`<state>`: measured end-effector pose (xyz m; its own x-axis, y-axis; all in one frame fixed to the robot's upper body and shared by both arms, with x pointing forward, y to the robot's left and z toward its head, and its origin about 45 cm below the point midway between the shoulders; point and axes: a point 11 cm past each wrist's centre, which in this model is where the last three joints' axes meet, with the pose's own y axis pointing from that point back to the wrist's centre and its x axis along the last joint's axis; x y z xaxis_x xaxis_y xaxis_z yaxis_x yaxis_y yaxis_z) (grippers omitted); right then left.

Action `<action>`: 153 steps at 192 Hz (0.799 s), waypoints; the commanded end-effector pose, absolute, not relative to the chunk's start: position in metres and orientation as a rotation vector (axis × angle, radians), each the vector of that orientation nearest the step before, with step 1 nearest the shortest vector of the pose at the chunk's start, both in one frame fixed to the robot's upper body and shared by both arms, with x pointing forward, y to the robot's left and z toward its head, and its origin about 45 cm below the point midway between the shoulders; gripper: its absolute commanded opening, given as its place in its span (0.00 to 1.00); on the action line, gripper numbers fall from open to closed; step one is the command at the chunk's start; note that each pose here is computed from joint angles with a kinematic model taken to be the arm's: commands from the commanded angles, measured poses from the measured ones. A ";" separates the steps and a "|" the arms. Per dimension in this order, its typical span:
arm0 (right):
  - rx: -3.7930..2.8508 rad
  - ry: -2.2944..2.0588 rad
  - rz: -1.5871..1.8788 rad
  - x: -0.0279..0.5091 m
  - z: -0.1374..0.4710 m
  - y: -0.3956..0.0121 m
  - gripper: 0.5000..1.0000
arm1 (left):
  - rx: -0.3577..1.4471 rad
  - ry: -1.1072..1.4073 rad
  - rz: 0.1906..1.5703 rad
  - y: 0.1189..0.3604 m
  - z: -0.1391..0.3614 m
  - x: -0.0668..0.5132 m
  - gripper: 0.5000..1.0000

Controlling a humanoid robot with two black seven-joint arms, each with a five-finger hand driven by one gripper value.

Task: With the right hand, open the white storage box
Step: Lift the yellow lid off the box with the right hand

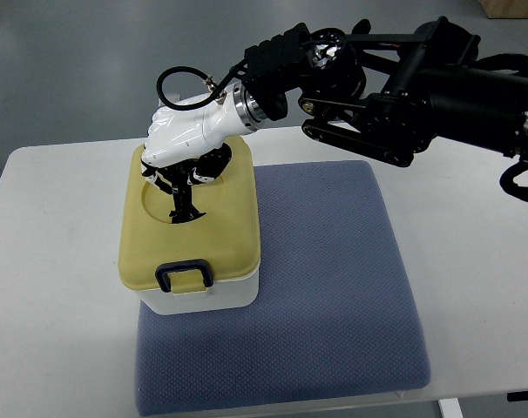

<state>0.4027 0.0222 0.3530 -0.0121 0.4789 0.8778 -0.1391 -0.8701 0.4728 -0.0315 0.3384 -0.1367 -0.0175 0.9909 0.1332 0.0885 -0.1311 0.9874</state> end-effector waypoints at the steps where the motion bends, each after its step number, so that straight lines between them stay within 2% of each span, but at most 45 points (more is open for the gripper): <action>1: 1.844 0.348 1.946 0.402 0.355 0.022 0.00 | 1.361 1.226 1.282 0.338 -0.137 -0.031 1.00; 41: 1.842 0.349 1.973 0.399 0.365 0.024 0.00 | 1.361 1.226 1.282 0.338 -0.137 -0.031 1.00; 90: 1.811 0.223 2.023 0.414 0.412 0.009 0.00 | 1.360 1.227 1.281 0.338 -0.137 -0.031 1.00; 127: 1.784 0.084 2.032 0.429 0.448 -0.032 0.00 | 1.360 1.227 1.281 0.338 -0.137 -0.031 1.00; 153: 1.751 -0.042 1.991 0.443 0.469 -0.085 0.00 | 1.361 1.226 1.282 0.338 -0.137 -0.031 1.00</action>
<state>0.4347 -0.0490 0.4549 -0.0719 0.3506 0.9338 -0.3096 -0.8978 0.3133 -0.0315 0.3381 -0.1367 -0.0176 0.9911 0.1322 0.0885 -0.1302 0.9875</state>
